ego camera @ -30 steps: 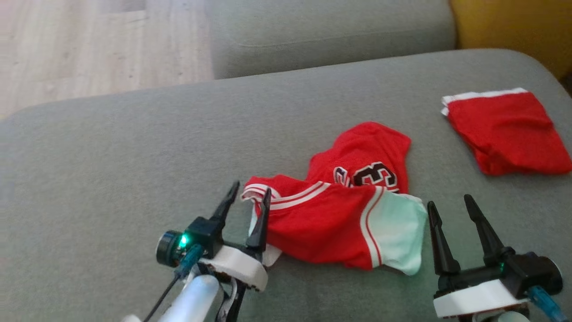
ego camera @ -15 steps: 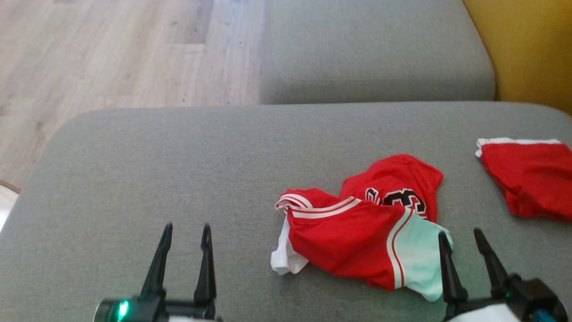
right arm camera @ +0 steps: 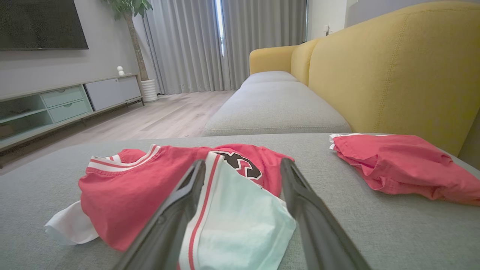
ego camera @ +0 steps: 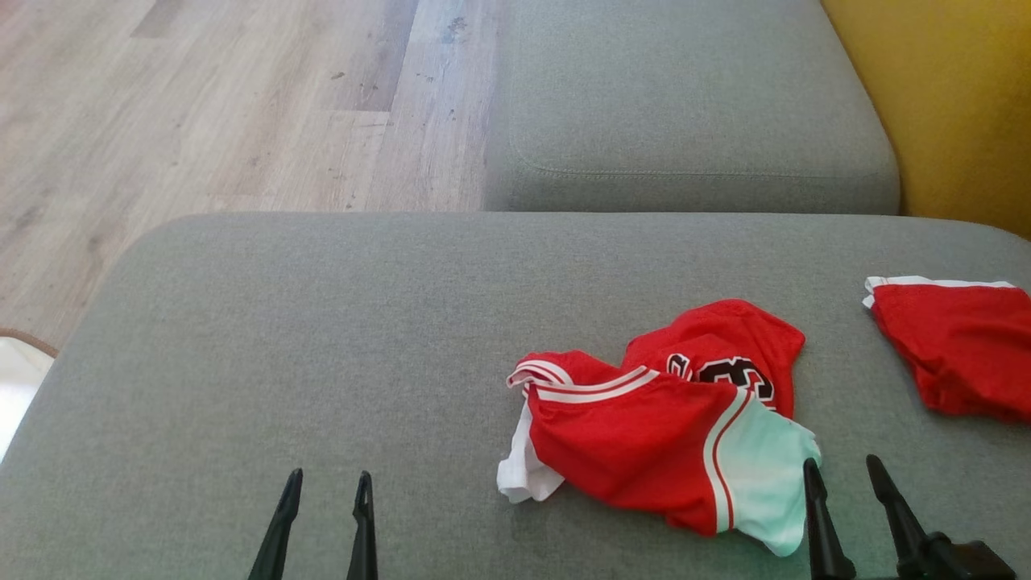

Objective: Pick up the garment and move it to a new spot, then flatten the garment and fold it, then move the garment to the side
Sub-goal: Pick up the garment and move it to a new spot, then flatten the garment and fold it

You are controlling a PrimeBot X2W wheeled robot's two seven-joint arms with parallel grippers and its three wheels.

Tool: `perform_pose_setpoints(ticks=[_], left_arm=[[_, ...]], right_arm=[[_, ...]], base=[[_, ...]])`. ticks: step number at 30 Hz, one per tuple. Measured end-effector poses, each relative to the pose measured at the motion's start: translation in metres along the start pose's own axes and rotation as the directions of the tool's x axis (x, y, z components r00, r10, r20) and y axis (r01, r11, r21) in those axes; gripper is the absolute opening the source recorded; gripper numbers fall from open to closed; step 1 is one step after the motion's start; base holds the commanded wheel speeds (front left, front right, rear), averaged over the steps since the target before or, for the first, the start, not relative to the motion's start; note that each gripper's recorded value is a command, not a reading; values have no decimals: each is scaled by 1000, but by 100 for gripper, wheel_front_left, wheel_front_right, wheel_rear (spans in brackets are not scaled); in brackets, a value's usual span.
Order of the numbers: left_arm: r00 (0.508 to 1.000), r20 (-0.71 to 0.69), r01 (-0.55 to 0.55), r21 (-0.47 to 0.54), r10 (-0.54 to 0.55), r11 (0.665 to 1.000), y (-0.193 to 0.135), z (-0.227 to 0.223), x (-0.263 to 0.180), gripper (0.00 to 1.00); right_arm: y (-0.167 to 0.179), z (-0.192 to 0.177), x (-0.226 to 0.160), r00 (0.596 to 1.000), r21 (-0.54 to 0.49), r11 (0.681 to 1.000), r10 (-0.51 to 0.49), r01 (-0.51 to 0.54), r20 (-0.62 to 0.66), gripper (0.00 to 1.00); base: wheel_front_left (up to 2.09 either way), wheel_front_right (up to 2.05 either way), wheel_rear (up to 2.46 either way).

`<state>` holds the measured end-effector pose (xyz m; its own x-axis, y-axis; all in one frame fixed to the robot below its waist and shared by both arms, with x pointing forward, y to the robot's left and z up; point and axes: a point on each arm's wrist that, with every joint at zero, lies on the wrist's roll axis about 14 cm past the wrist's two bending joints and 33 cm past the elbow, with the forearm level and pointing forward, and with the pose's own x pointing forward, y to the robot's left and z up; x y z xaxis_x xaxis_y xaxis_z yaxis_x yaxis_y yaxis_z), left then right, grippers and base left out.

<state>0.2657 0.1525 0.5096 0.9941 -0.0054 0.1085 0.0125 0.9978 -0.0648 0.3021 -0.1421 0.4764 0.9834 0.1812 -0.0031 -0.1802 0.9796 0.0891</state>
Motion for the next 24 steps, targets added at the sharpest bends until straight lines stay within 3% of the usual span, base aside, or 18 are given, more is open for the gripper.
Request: perform_pose_setpoints(ticks=[24], left_arm=[[1000, -6, 19, 16, -19, 1000, -2, -3, 0, 100]], right_arm=[[5, -1, -3, 1000, 4, 1000, 12, -12, 1, 100]], base=[[0, 0, 0]])
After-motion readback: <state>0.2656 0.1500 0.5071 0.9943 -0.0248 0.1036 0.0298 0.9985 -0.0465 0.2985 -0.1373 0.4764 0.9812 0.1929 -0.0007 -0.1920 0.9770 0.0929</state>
